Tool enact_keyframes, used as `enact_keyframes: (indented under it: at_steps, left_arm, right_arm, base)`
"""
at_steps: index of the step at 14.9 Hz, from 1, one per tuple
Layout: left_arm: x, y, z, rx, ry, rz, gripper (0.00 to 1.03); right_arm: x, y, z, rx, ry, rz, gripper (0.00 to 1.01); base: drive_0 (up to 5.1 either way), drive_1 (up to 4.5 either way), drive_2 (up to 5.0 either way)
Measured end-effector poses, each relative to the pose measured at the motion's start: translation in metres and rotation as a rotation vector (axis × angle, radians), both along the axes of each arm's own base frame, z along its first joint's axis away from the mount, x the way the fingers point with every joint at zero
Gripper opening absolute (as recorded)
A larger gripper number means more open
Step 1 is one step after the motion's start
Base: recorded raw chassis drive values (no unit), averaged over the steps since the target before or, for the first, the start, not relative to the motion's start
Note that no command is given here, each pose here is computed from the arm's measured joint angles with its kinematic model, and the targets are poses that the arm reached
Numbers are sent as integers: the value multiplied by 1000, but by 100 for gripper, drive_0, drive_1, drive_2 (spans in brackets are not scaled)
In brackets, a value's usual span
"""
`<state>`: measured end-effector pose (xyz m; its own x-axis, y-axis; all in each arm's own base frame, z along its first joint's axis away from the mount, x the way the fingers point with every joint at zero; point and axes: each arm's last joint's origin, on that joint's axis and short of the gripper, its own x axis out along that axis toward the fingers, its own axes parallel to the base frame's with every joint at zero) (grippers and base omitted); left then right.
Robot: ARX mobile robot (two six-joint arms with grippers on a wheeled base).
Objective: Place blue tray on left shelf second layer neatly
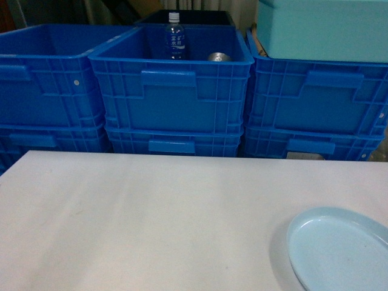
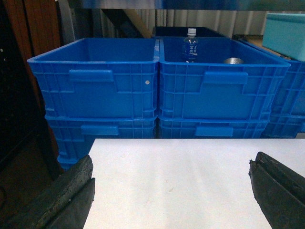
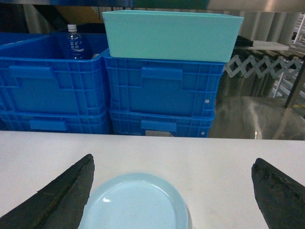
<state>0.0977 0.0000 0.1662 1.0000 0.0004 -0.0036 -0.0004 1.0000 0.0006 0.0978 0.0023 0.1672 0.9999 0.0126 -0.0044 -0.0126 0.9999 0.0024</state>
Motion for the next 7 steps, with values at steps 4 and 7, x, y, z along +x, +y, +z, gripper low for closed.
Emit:
enact_keyframes:
  at_steps: [4, 7]
  left_arm:
    - [0, 0, 0, 0, 0, 0, 98]
    - [0, 0, 0, 0, 0, 0, 98]
  right_arm:
    - [0, 0, 0, 0, 0, -3, 98]
    - [32, -16, 14, 160, 93, 69, 98]
  base:
    - [0, 0, 0]
    - [0, 0, 0]
